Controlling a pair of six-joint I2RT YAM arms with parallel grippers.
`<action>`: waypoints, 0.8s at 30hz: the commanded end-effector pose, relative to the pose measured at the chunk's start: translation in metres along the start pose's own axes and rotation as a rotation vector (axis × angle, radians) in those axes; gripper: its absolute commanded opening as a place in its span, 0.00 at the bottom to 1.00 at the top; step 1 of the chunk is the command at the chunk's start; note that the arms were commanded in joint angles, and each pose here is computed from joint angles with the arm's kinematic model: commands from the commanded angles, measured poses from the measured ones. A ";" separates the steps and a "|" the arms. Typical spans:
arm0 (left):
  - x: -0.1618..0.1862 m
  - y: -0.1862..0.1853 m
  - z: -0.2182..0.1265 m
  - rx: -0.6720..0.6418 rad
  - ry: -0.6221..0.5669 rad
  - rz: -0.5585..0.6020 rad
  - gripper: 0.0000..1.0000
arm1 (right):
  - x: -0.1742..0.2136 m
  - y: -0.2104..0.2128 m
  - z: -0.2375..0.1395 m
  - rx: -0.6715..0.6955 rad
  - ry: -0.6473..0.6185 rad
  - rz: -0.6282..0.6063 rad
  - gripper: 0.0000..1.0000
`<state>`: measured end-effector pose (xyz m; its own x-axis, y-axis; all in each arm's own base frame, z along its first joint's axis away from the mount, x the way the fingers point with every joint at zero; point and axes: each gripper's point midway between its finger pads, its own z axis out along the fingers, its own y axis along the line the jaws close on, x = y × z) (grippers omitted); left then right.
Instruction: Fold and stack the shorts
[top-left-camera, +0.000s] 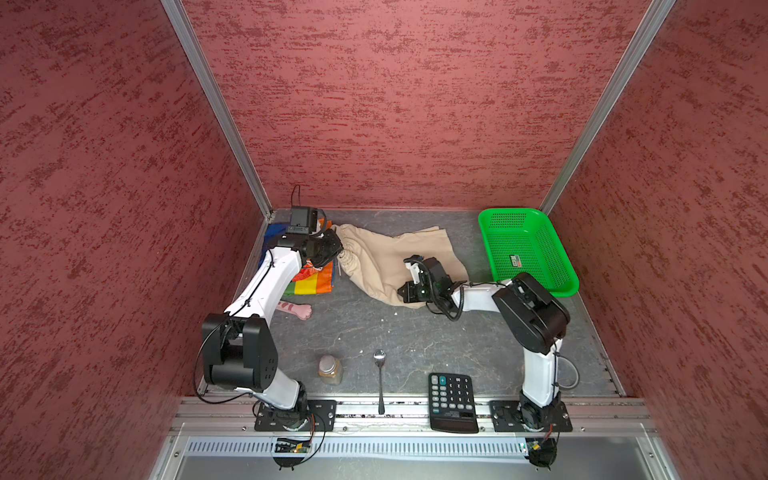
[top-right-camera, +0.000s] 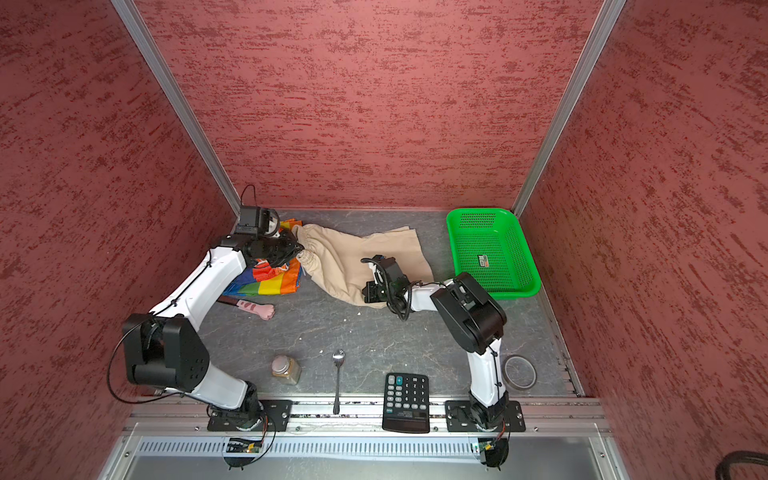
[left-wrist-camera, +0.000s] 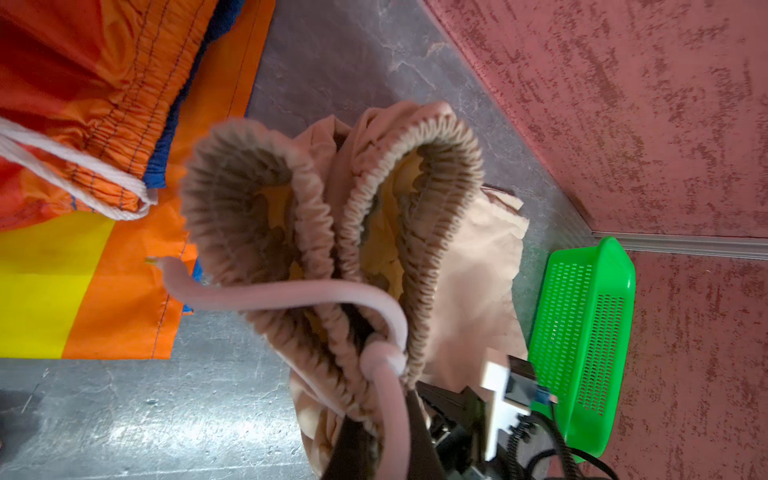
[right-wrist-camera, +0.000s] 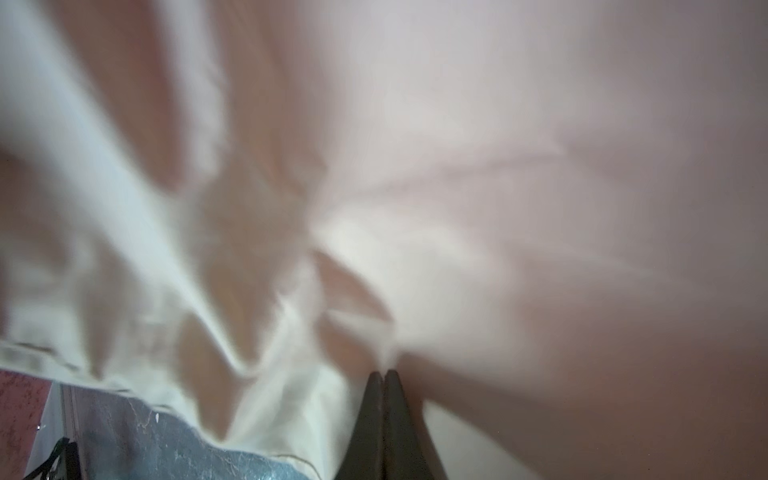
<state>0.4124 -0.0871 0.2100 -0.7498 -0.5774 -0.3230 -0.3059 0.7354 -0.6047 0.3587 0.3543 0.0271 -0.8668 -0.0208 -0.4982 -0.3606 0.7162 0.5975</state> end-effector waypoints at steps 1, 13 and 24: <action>-0.013 -0.022 -0.023 0.025 -0.033 0.052 0.00 | 0.015 0.023 0.021 -0.043 0.072 0.000 0.00; -0.003 -0.063 -0.030 -0.100 0.000 0.252 0.00 | -0.033 0.044 -0.072 -0.059 -0.078 -0.002 0.00; 0.019 -0.076 0.005 -0.232 0.088 0.378 0.00 | -0.013 -0.062 -0.118 0.141 -0.091 0.179 0.00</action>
<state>0.4286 -0.1524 0.2435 -0.8686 -0.2792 -0.4094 -0.1436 0.9326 -0.3312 0.3631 0.2398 0.1036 -0.8335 0.1734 -0.5247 -0.2221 0.7643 0.6054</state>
